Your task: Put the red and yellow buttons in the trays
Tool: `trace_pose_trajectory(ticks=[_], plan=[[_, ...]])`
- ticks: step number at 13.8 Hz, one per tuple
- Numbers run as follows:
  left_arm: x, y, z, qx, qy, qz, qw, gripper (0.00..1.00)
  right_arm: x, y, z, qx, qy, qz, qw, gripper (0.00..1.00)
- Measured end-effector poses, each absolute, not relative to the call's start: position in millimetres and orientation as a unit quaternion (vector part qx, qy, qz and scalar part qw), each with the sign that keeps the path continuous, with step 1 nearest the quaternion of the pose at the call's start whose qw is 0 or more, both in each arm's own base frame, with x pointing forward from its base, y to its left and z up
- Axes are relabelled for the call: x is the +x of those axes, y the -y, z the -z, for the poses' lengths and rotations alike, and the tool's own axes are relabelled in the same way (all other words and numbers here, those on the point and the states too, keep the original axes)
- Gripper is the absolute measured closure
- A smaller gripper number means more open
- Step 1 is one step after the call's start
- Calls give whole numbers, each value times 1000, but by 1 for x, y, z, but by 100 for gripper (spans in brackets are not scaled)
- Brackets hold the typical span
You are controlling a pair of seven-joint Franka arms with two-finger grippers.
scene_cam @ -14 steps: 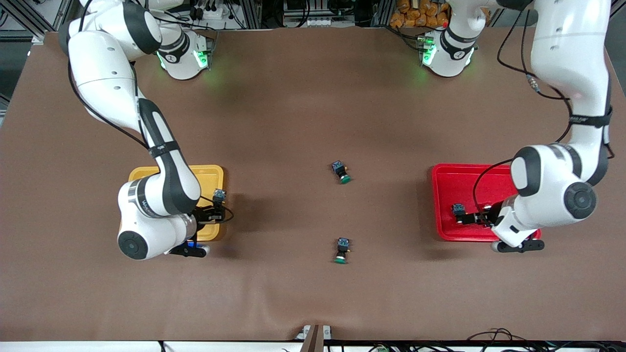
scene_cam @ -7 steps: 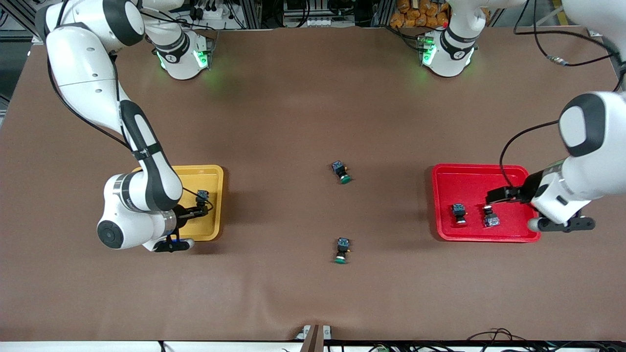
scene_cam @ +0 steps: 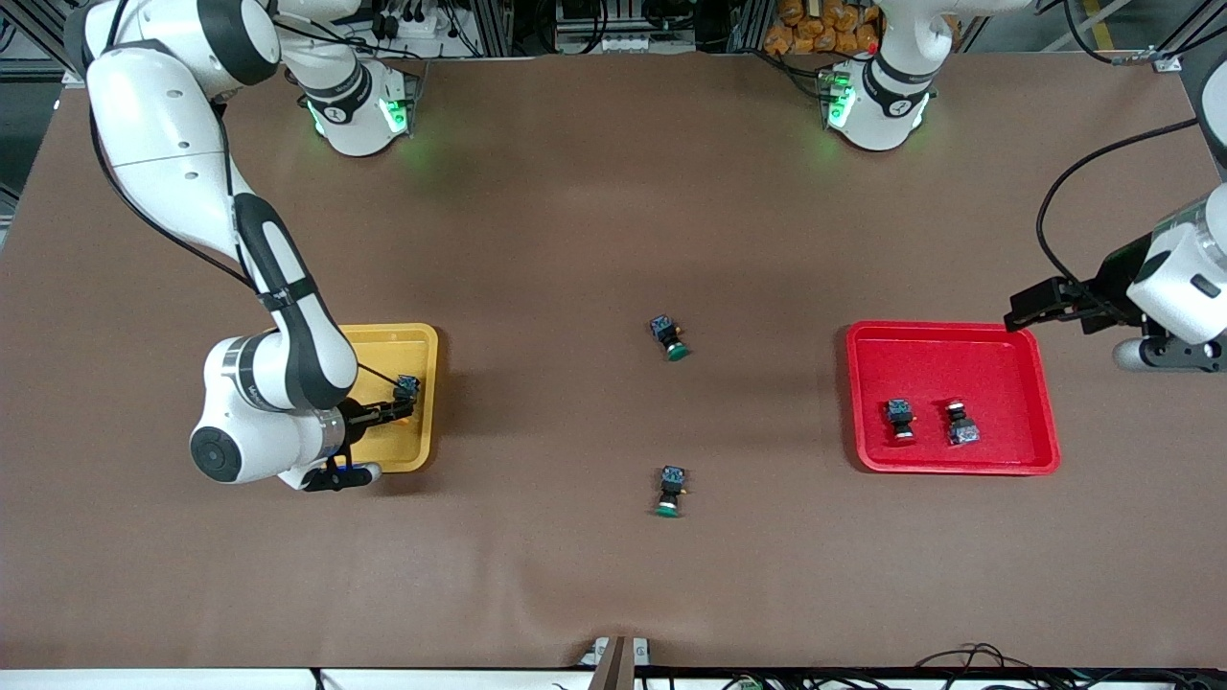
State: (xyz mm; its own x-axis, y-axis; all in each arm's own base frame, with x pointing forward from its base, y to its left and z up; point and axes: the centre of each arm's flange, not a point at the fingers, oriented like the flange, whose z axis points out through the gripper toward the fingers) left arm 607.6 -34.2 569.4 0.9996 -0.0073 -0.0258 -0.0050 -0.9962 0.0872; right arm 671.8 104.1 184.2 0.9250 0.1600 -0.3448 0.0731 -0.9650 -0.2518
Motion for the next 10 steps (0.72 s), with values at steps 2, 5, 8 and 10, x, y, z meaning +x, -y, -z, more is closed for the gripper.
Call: trace_pose_trajectory(ticks=[2, 5, 8, 10], plan=[[607, 42, -570, 999, 10, 14, 44, 0, 672, -104, -185, -974, 60, -183, 118, 0], [605, 44, -568, 999, 1, 25, 43, 0, 673, -105, -193, -975, 61, -179, 118, 0], [600, 52, -565, 998, 10, 47, 42, 0, 678, -106, -223, -975, 67, -175, 119, 0], [598, 69, -565, 998, 27, 48, 36, 0, 687, -106, -255, -975, 73, -171, 122, 0]])
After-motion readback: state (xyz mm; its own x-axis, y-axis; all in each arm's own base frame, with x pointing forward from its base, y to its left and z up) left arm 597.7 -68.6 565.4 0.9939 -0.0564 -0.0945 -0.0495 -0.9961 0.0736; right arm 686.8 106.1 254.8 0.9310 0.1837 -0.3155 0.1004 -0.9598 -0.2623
